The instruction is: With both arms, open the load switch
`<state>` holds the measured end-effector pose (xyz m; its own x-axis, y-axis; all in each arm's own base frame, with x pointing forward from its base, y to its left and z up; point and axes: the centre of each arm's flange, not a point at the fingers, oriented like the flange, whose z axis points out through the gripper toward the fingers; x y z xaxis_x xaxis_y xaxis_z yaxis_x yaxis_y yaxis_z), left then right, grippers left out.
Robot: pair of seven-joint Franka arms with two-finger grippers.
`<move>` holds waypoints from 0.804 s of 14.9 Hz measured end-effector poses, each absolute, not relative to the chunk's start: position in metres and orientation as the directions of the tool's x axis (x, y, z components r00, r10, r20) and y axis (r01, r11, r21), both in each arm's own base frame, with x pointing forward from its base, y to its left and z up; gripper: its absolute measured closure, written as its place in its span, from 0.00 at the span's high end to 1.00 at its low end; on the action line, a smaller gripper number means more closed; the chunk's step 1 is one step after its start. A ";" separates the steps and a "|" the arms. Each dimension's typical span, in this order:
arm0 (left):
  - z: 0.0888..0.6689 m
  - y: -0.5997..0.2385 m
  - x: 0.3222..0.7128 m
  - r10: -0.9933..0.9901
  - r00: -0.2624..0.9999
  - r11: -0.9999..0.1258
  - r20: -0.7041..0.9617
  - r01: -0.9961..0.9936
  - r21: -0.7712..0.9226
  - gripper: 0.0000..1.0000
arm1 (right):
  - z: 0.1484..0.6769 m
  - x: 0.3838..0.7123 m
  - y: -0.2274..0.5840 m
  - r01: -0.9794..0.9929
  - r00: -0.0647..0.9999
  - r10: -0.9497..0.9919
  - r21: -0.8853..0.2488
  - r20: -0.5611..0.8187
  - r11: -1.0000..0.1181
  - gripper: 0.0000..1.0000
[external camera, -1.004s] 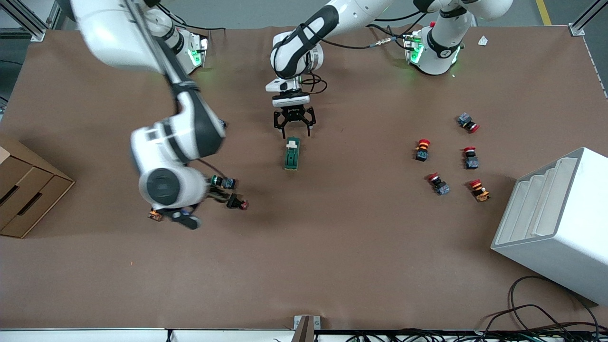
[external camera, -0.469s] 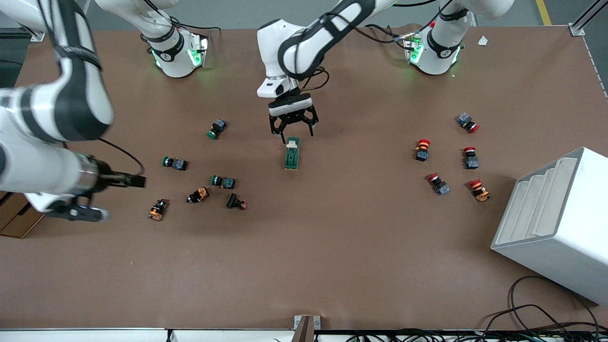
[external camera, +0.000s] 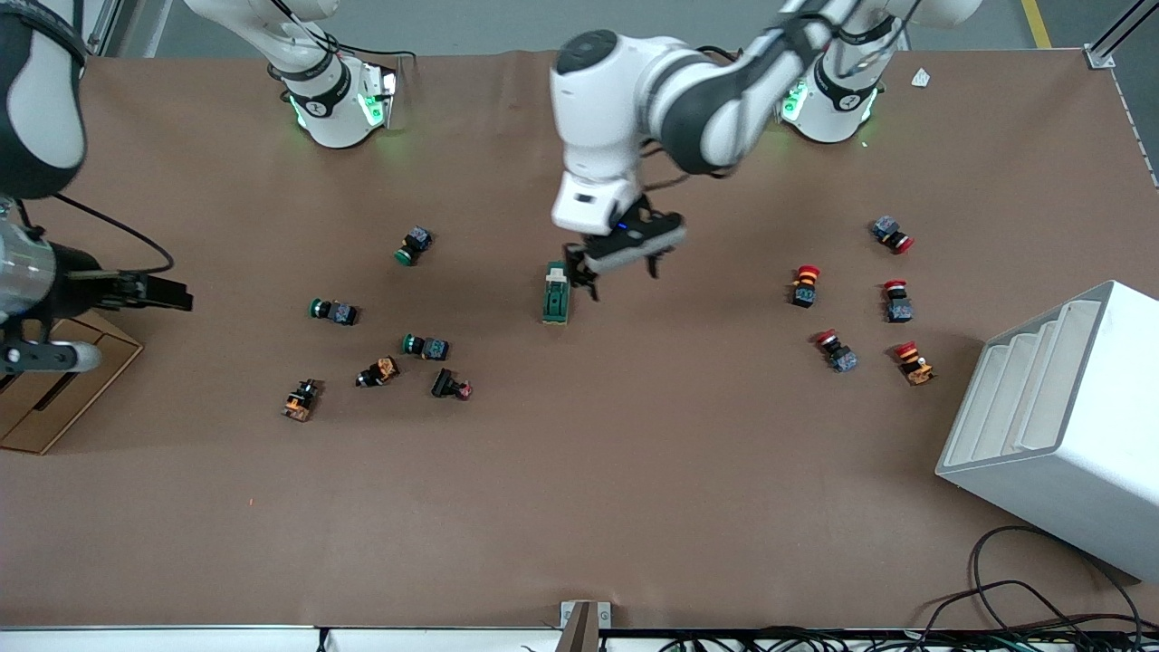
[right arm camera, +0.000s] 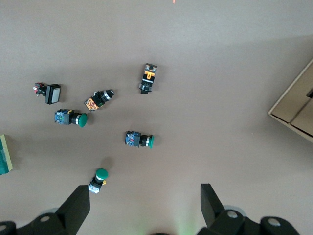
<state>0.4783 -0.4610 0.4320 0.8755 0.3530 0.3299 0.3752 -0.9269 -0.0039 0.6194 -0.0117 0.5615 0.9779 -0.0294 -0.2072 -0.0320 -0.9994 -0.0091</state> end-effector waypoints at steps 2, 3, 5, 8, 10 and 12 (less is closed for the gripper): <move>0.447 -0.425 0.508 0.366 0.886 -0.923 0.284 0.385 -0.012 1.00 | 0.577 0.618 -0.020 -0.042 0.981 -0.039 -0.010 -0.190 -0.999 1.00; 0.452 -0.411 0.519 0.367 0.892 -0.923 0.264 0.385 -0.021 1.00 | 0.581 0.618 -0.021 -0.043 0.982 -0.040 -0.010 -0.184 -0.999 1.00; 0.460 -0.385 0.537 0.344 0.912 -0.931 0.225 0.362 -0.044 1.00 | 0.582 0.618 -0.019 -0.039 0.983 -0.036 -0.013 -0.182 -0.999 1.00; 0.479 -0.336 0.561 0.273 0.945 -0.955 0.178 0.288 -0.065 1.00 | 0.582 0.618 -0.011 -0.026 0.982 -0.022 -0.017 -0.186 -1.000 1.00; 0.497 -0.296 0.574 0.209 0.966 -0.972 0.152 0.222 -0.077 1.00 | 0.582 0.616 -0.009 -0.022 0.980 -0.018 -0.018 -0.196 -1.000 1.00; 0.516 -0.255 0.583 0.150 0.981 -0.984 0.126 0.161 -0.077 1.00 | 0.583 0.616 -0.009 -0.023 0.980 -0.019 -0.018 -0.196 -1.000 1.00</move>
